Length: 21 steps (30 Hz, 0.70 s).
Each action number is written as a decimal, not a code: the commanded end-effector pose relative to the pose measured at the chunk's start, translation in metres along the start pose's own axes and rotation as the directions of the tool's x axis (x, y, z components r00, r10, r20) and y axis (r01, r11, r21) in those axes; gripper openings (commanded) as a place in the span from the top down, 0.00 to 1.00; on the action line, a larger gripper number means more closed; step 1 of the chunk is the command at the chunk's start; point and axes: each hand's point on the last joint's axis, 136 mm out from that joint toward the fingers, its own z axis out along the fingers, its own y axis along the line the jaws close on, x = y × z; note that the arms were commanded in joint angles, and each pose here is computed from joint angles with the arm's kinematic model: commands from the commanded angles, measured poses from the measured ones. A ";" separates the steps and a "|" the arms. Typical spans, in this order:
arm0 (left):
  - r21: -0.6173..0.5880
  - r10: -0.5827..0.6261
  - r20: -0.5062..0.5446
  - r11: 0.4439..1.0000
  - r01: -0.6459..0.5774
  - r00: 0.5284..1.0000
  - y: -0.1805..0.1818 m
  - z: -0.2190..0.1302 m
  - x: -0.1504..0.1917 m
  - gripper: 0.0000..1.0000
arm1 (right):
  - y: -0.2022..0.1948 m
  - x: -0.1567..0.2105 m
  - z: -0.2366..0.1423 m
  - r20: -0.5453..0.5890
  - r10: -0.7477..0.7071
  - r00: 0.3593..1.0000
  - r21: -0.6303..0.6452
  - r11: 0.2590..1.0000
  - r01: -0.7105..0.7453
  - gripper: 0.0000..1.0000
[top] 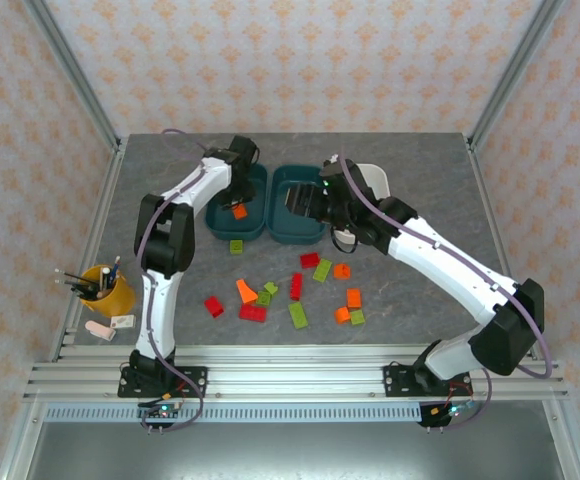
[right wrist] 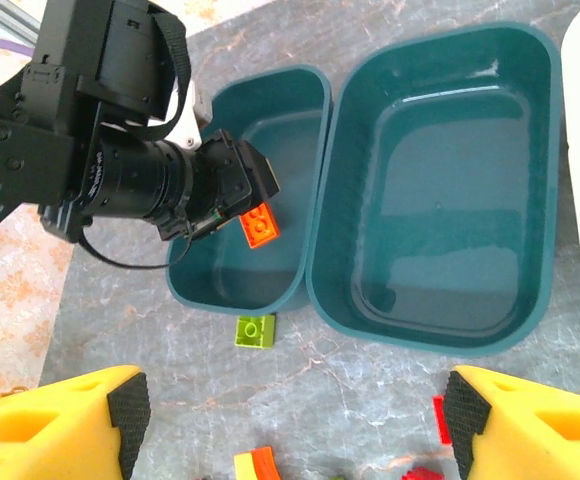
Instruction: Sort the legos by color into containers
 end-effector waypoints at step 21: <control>0.330 -0.090 0.188 0.944 0.023 0.978 -0.011 -0.190 -0.020 0.22 | -0.076 0.034 -0.053 -0.079 0.067 0.995 0.306 0.951 -0.039 0.23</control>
